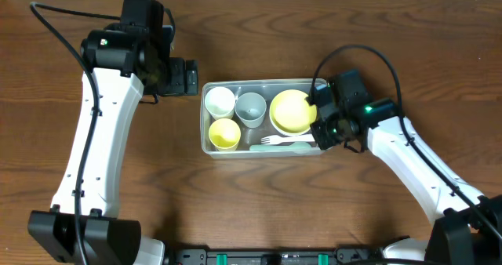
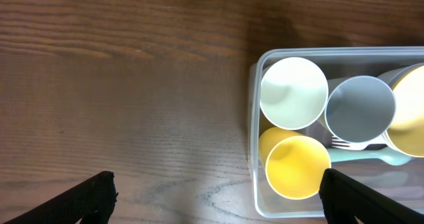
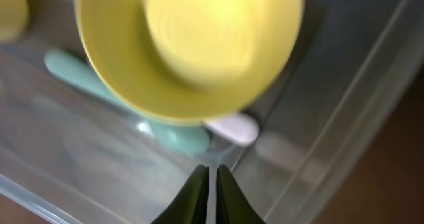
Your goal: Pack container
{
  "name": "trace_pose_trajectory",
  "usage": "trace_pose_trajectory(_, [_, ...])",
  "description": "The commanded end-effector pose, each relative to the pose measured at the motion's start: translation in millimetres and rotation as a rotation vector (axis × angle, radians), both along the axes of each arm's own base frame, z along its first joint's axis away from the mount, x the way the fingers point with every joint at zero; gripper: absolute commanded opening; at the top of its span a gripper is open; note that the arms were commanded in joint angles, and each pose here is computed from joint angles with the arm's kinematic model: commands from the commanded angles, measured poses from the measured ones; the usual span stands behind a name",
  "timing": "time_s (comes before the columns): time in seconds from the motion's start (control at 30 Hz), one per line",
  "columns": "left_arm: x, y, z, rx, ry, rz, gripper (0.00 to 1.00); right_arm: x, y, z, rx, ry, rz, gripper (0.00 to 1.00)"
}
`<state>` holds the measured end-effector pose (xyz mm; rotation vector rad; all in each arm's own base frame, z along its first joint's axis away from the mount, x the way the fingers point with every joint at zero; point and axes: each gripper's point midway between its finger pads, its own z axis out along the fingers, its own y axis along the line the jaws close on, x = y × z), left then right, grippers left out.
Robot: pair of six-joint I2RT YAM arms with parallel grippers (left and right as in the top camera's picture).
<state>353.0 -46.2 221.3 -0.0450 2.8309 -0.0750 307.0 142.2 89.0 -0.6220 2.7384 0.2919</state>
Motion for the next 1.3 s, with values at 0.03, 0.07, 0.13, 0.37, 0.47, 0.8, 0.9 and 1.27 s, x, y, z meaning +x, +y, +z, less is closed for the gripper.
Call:
trace_pose_trajectory(0.03, [-0.5,3.8,-2.4,0.019,0.006,-0.005,0.98,49.0,3.6,79.7,0.064,-0.243,-0.07,0.08])
trace_pose_trajectory(0.07, [-0.5,3.8,-2.2,0.019,0.005,-0.005,0.98,62.6,-7.9,99.3,0.053,-0.308,-0.143,0.1])
trace_pose_trajectory(0.13, [-0.5,3.8,-2.3,0.019,0.005,-0.005,0.98,81.2,-35.5,130.5,0.03,-0.411,-0.285,0.13])
trace_pose_trajectory(0.37, [5.1,3.0,-0.4,0.016,-0.019,-0.005,0.98,96.5,-120.1,157.8,0.005,-0.491,-0.524,0.77])
trace_pose_trajectory(0.47, [5.9,2.9,-0.1,0.016,-0.022,-0.005,0.98,90.4,-141.4,153.2,-0.004,-0.458,-0.58,0.82])
trace_pose_trajectory(0.8, [-23.5,3.8,34.1,0.008,-0.081,-0.012,0.98,49.7,-152.8,170.7,-0.011,-0.448,-0.624,0.85])
trace_pose_trajectory(0.9, [-39.8,0.2,53.9,-0.001,-0.144,-0.029,0.98,32.7,-153.1,171.7,-0.002,-0.466,-0.631,0.85])
trace_pose_trajectory(1.27, [-127.1,10.4,44.8,0.013,-0.359,-0.006,0.98,-43.3,-166.2,113.3,-0.015,-0.552,-0.713,0.88])
